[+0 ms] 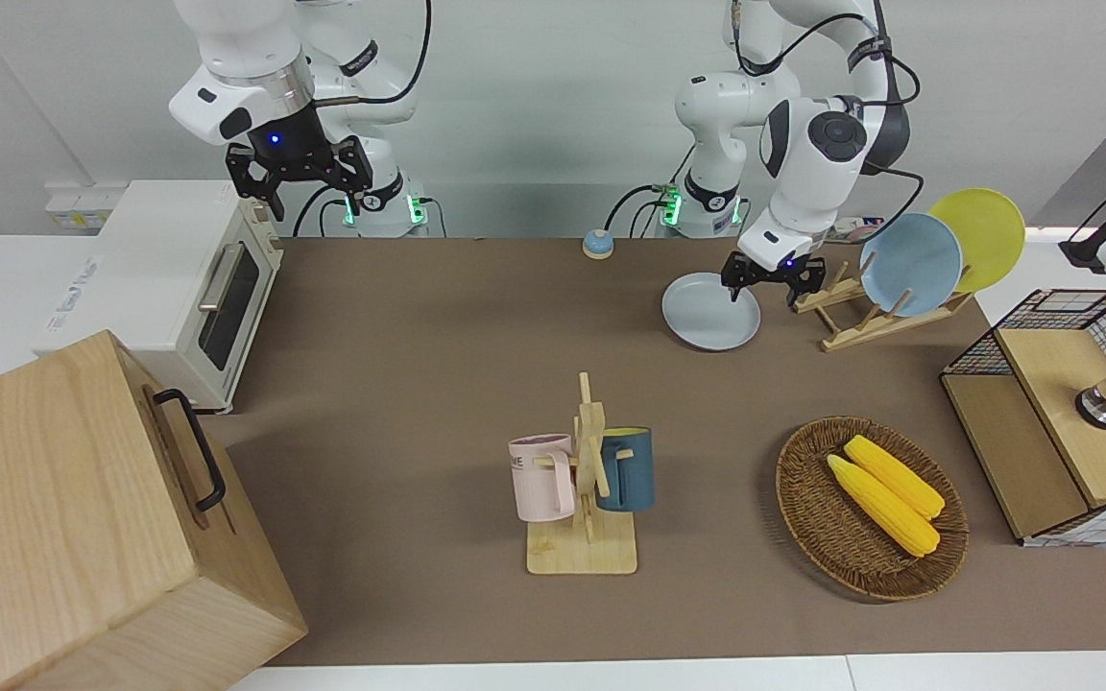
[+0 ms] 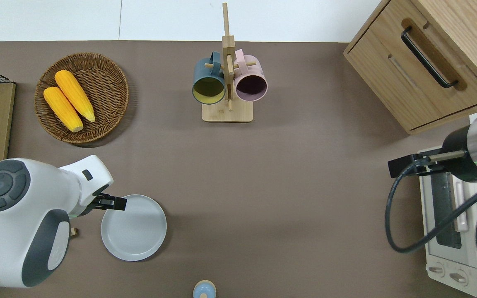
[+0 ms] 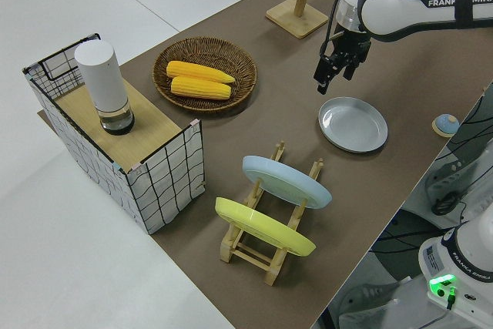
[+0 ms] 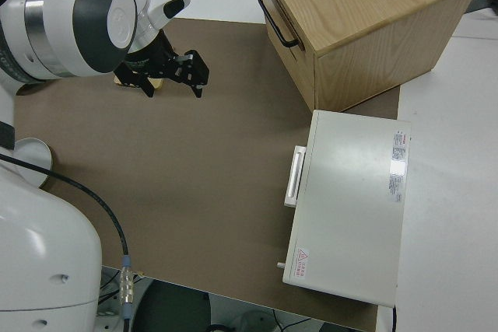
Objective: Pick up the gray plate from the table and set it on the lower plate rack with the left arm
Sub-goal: 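Grip the gray plate's rim with the left gripper and tilt it up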
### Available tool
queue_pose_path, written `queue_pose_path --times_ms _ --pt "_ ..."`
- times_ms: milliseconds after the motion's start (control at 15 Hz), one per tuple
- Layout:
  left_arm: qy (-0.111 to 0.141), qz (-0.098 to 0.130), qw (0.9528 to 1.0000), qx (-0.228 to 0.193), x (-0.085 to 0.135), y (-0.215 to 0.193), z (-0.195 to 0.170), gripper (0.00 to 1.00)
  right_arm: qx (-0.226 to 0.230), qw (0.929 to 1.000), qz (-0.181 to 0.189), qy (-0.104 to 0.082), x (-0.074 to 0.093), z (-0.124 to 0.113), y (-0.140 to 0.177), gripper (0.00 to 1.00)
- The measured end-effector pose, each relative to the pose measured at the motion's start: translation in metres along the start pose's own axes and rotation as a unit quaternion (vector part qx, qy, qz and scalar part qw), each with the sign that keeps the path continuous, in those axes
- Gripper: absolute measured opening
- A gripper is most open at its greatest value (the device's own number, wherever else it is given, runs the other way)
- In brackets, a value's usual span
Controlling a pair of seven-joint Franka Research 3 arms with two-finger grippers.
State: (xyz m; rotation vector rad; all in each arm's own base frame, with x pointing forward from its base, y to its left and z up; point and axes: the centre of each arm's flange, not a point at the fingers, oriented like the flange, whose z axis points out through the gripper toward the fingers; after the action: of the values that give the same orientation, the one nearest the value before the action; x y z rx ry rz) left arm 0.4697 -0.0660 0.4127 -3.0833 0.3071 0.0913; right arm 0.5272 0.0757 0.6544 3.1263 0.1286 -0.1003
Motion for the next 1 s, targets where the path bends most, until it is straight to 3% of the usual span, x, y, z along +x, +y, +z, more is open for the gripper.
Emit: queue_pose_path --times_ms 333,1000 --pt "0.024 0.009 0.9997 -0.003 -0.008 -0.009 0.030 1.00 0.000 1.0000 0.000 0.000 0.000 0.000 0.000 0.99" --pt "0.038 0.017 0.9991 -0.009 -0.013 -0.013 0.088 1.00 0.000 1.0000 0.000 0.000 0.000 0.000 0.000 0.99"
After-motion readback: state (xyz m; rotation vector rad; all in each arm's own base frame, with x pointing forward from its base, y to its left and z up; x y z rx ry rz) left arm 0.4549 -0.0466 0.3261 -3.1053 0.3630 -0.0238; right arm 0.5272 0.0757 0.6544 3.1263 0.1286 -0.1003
